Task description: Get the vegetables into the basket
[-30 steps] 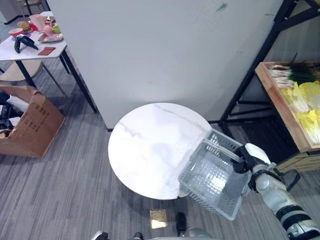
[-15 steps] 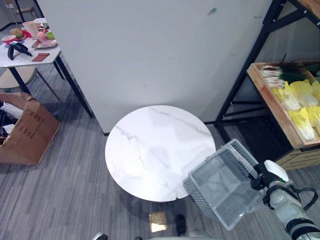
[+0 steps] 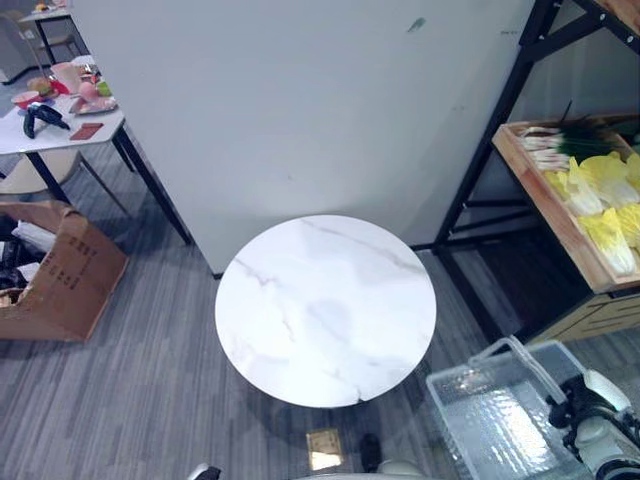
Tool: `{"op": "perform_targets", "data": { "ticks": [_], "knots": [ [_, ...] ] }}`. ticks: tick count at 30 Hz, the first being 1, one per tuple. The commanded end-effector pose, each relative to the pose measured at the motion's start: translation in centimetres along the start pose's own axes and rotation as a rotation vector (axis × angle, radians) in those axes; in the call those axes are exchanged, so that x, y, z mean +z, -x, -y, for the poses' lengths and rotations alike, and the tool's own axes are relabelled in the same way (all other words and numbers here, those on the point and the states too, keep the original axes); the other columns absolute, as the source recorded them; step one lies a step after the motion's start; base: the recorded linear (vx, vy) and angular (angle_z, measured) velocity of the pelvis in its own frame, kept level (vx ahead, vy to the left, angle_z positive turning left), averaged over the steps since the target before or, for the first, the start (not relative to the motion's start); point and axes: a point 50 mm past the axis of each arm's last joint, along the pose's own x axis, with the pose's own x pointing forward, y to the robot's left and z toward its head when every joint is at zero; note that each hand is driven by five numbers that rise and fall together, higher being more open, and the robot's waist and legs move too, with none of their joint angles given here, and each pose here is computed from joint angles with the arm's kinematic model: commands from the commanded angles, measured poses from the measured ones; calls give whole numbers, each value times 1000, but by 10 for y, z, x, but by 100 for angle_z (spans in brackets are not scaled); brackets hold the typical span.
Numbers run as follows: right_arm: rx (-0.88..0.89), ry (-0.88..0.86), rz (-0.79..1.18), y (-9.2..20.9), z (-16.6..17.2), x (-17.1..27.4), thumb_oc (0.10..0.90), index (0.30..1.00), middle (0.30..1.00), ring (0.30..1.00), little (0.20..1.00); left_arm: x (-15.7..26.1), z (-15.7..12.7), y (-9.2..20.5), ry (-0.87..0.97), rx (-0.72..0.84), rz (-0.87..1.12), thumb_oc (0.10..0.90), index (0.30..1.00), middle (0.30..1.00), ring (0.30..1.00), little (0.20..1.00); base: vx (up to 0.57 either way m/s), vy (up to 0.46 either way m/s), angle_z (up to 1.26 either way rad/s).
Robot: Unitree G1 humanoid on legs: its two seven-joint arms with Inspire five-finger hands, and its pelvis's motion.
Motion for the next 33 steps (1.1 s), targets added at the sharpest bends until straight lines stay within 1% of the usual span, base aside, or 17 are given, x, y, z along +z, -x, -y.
{"op": "perform_targets", "data": {
  "ticks": [1,5,6,11,13,16,20,23,28,29,33],
  "knots": [
    [-227,-77,22,-11,65,16,400,300,300,300,300,9,-17,-2,-22,55,-6,900,1000,1000,1000,1000,0,0,0],
    [-178,-78,-36,-12,53,6,400,300,300,300,300,9,-18,-2,-26,56,-7,900,1000,1000,1000,1000,0,0,0],
    [-139,-72,-74,-12,43,-2,400,300,300,300,300,9,-18,-2,-29,58,-10,900,1000,1000,1000,1000,0,0,0],
    [-113,-66,-80,-12,34,0,400,300,300,300,300,8,-17,-2,-33,59,-16,900,1000,1000,1000,1000,0,0,0],
    [-106,-71,-64,-11,31,4,400,300,300,300,300,8,-17,-2,-39,60,-18,900,1000,1000,1000,1000,0,0,0],
    [-103,-65,-46,-11,29,10,400,300,300,300,300,13,-17,-2,-101,69,1,900,1000,1000,1000,1000,-4,11,-1],
    [-93,-52,-27,-11,26,15,400,300,300,300,300,13,-19,-2,-80,73,-3,900,1000,1000,1000,1000,-16,49,-10],
    [-81,10,5,-11,23,23,400,300,300,300,300,14,-19,-2,-76,75,0,900,1000,1000,1000,1000,-25,86,-12],
    [-69,22,25,-11,19,31,400,300,300,300,300,15,-19,-2,-67,76,1,900,1000,1000,1000,1000,-15,84,-9],
    [-63,22,53,-10,17,41,400,300,300,300,300,16,-21,-2,-58,83,1,900,1000,1000,1000,1000,-35,95,-13],
    [-61,19,85,-10,15,53,400,300,300,300,300,18,-23,-2,-65,93,13,900,1000,1000,1000,1000,-33,88,-26]
  ]
}}
